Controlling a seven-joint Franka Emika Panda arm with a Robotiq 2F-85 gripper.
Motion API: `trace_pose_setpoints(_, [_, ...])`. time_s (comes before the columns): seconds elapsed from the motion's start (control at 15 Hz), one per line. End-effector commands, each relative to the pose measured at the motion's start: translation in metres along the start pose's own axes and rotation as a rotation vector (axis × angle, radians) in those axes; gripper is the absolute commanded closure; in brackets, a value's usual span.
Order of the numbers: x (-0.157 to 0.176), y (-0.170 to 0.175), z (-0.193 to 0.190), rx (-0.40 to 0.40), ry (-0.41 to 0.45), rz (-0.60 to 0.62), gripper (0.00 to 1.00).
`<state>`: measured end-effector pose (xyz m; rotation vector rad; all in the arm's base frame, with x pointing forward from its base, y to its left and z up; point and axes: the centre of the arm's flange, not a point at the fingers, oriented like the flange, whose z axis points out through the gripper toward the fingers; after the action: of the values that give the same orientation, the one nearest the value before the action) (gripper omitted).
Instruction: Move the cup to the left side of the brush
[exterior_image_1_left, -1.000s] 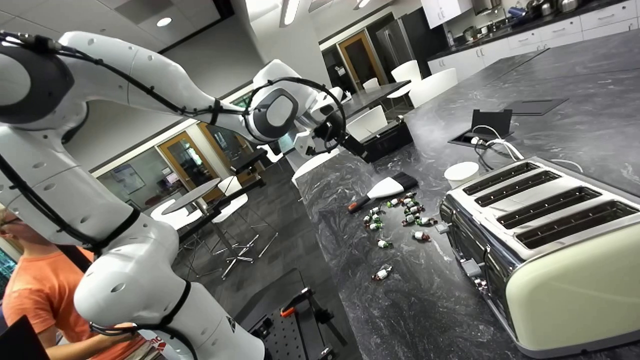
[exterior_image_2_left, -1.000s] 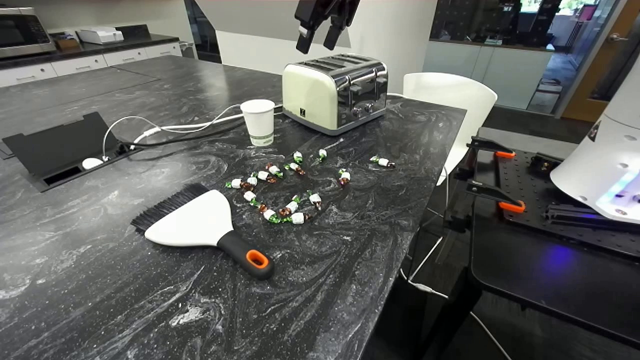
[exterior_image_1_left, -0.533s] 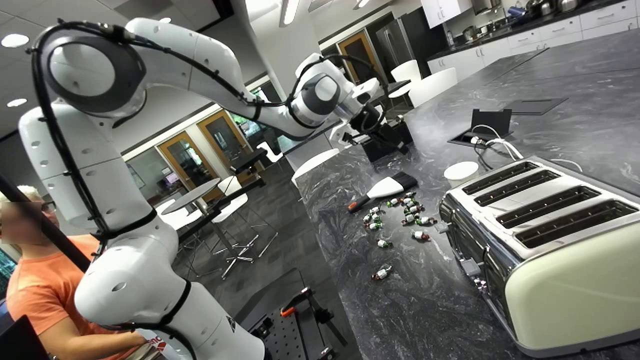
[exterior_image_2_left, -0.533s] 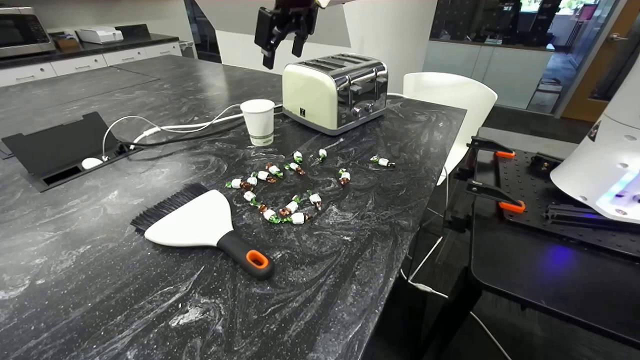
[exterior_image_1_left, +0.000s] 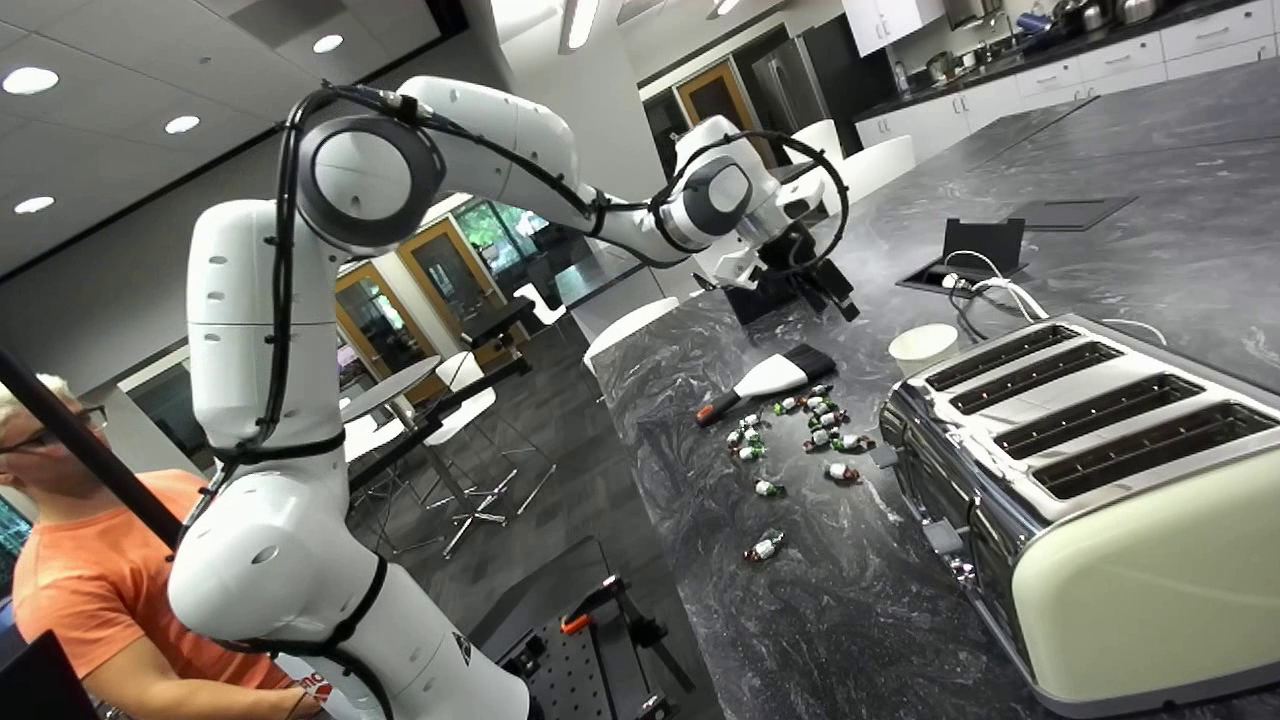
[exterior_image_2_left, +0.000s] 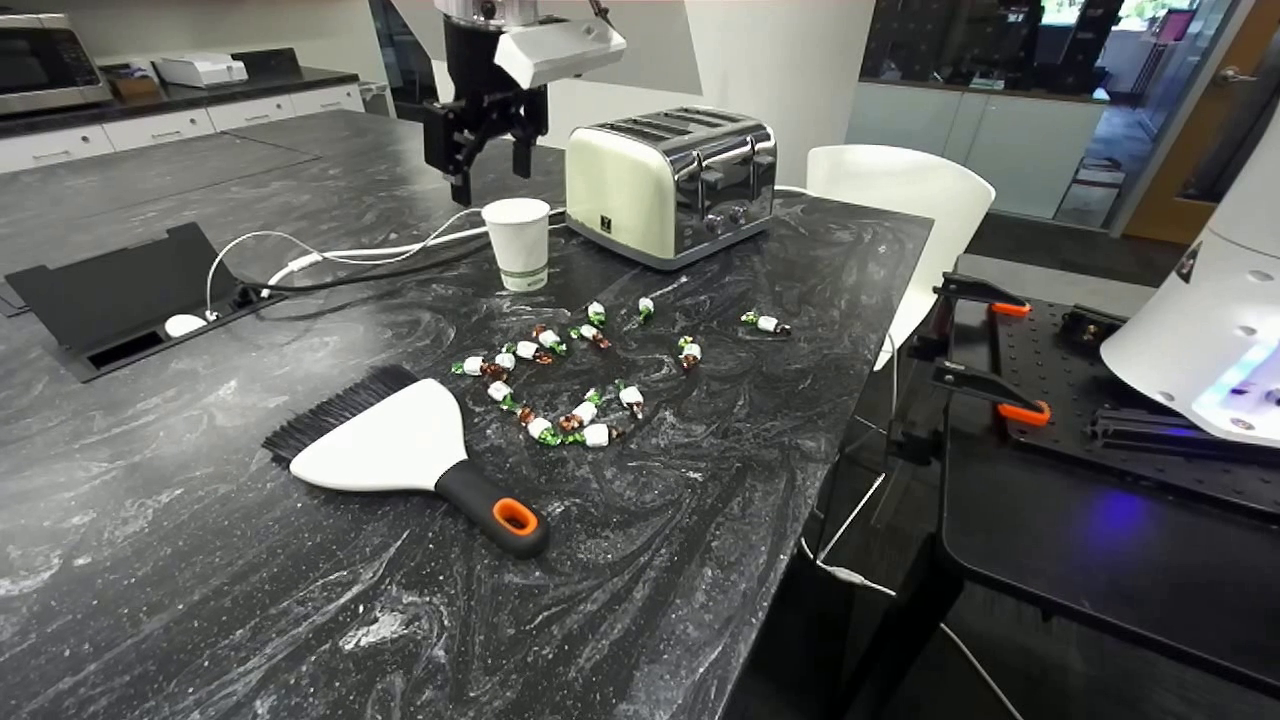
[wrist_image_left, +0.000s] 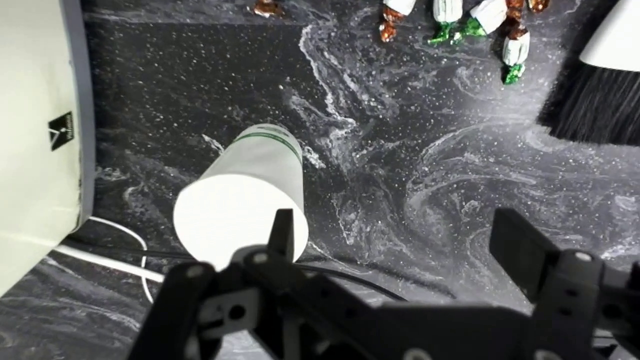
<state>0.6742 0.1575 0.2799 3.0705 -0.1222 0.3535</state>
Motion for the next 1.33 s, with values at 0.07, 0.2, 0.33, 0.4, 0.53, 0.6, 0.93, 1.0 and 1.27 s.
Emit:
trace_pose_setpoints(0.07, [0.051, 0.014, 0.021, 0.056, -0.001, 0.063, 0.0])
trace_pose_setpoints(0.2, [0.061, 0.025, 0.027, 0.073, 0.0, 0.107, 0.0])
trace_pose_setpoints(0.33, [0.066, 0.031, 0.035, 0.077, -0.004, 0.136, 0.0])
trace_pose_setpoints(0.4, [0.066, 0.033, 0.04, 0.074, -0.01, 0.145, 0.0])
trace_pose_setpoints(0.53, [0.066, 0.033, 0.049, 0.069, -0.025, 0.149, 0.0])
trace_pose_setpoints(0.6, [0.065, 0.033, 0.054, 0.061, -0.03, 0.146, 0.0])
trace_pose_setpoints(0.93, [0.063, 0.036, 0.072, 0.029, -0.024, 0.159, 0.34])
trace_pose_setpoints(1.0, [0.063, 0.037, 0.074, 0.027, -0.024, 0.161, 0.41])
trace_pose_setpoints(1.27, [0.062, 0.038, 0.078, 0.025, -0.023, 0.164, 0.73])
